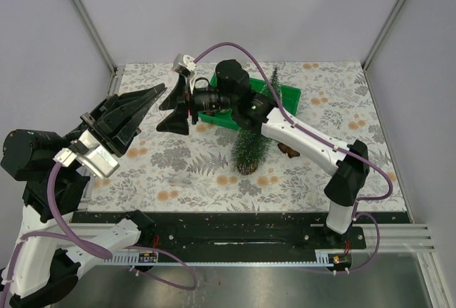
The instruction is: Decorate the small christmas tree
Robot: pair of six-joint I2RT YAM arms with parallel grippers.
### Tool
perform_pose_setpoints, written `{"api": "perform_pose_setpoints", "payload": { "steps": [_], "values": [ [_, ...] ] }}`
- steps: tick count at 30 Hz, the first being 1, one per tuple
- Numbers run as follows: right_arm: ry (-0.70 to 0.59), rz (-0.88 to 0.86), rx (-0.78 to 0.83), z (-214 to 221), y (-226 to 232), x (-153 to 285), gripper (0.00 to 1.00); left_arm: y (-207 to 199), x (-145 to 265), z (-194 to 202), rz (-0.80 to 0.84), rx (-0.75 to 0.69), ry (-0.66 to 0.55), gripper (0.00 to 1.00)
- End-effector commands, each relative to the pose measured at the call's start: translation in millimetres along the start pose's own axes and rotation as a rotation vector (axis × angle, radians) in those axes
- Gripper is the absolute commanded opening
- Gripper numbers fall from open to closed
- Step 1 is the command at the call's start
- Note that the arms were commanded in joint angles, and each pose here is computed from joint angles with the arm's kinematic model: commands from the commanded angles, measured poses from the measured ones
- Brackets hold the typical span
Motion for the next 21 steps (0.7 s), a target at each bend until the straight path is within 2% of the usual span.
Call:
{"api": "perform_pose_setpoints", "payload": {
  "steps": [1, 5, 13, 18, 21],
  "values": [
    [-0.078, 0.011, 0.030, -25, 6, 1, 0.85, 0, 2, -9, 0.008, -0.023, -0.032, 0.00],
    [-0.097, -0.006, 0.020, -28, 7, -1, 0.84, 1, 3, -9, 0.004, -0.028, -0.033, 0.00],
    [-0.062, -0.022, -0.031, -12, 0, -17, 0.70, 2, 4, -14, 0.004, -0.033, -0.044, 0.00],
    [-0.057, -0.038, -0.049, -9, 0, -23, 0.67, 2, 7, -16, 0.000, -0.040, -0.047, 0.00],
    [-0.048, -0.038, -0.053, -9, 0, -26, 0.54, 2, 8, -18, -0.003, -0.045, -0.049, 0.00]
  ]
}}
Point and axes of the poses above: each gripper's point midway between its finger pads, its own x axis back along the fingers, its own y axis along the line the jaws close on, z = x × y, the point moved 6 cm from there along x, back along the fingers, and after that the axes turned 4 degrees about x, right-handed, at the moved point
